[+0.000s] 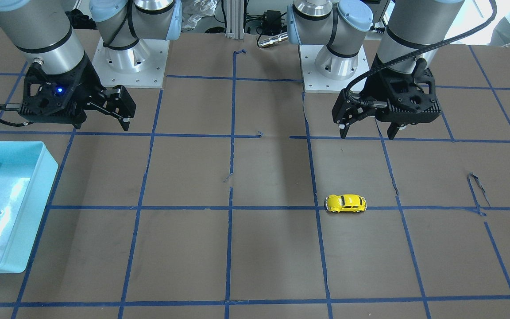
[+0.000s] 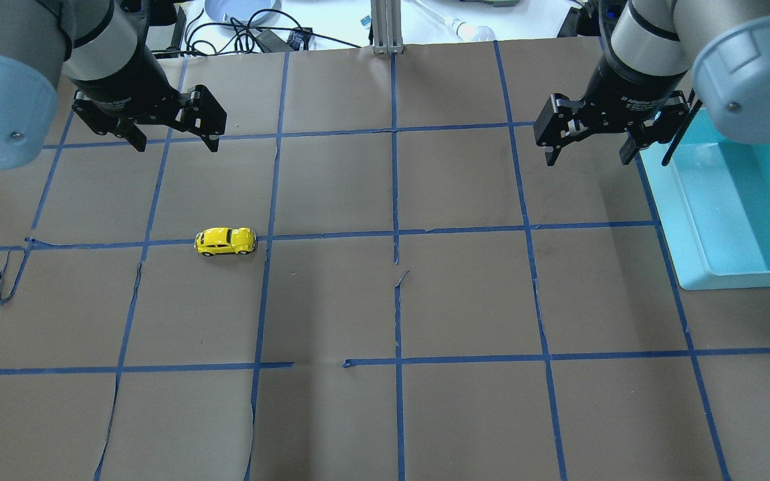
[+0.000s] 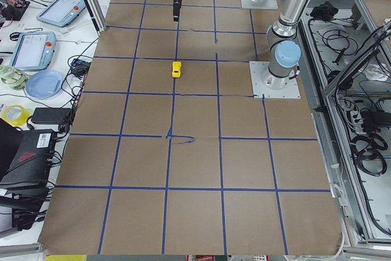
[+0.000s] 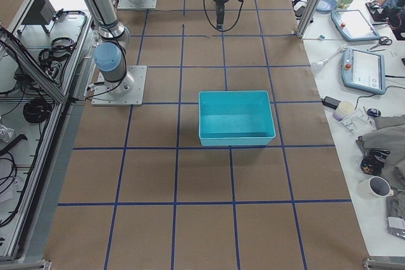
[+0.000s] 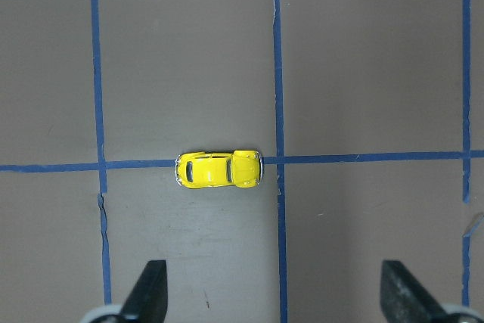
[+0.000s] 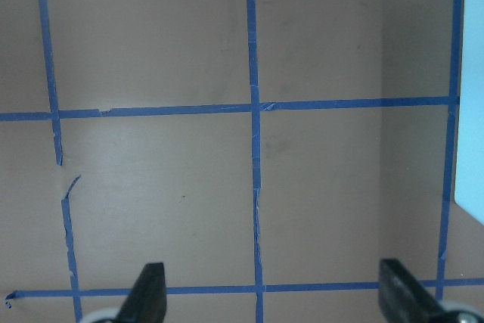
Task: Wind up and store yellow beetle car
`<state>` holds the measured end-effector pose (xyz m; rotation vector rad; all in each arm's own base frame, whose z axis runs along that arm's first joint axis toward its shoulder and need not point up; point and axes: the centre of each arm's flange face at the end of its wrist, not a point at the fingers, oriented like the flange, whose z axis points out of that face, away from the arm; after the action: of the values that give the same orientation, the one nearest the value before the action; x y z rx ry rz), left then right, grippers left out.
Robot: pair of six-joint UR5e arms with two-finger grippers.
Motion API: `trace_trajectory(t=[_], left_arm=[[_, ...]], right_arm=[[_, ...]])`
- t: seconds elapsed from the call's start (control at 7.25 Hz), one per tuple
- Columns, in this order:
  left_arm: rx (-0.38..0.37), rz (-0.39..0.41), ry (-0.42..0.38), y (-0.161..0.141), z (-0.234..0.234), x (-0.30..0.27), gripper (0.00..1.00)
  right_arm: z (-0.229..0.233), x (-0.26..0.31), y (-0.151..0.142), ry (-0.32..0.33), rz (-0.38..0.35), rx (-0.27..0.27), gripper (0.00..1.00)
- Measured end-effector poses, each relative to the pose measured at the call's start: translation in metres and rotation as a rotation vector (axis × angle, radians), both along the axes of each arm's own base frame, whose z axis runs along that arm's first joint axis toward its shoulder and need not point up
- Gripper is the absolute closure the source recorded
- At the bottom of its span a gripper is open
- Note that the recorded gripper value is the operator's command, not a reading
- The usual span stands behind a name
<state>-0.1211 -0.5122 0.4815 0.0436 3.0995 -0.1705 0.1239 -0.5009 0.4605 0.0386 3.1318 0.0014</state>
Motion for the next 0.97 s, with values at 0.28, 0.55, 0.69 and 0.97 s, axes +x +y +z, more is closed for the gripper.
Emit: trace_trajectory(t=[0.28, 0.55, 0.69, 0.97], left_arm=[[0.001, -0.004, 0.003, -0.0003, -0.0006, -0.0004, 0.00], [0.000, -0.004, 0.004, -0.0006, -0.0001, -0.0004, 0.00], [-0.001, -0.005, 0.007, -0.0006, 0.0001, -0.0007, 0.00], [0.001, -0.005, 0.009, -0.0004, -0.0003, -0.0011, 0.00]], right_arm=[[-0.0001, 0.0001, 0.0000, 0.000, 0.000, 0.000, 0.00], [-0.0001, 0.0002, 0.0002, 0.000, 0.001, 0.001, 0.00], [-0.0002, 0.0002, 0.0002, 0.000, 0.001, 0.001, 0.00], [-0.0002, 0.0005, 0.0003, 0.000, 0.001, 0.002, 0.00]])
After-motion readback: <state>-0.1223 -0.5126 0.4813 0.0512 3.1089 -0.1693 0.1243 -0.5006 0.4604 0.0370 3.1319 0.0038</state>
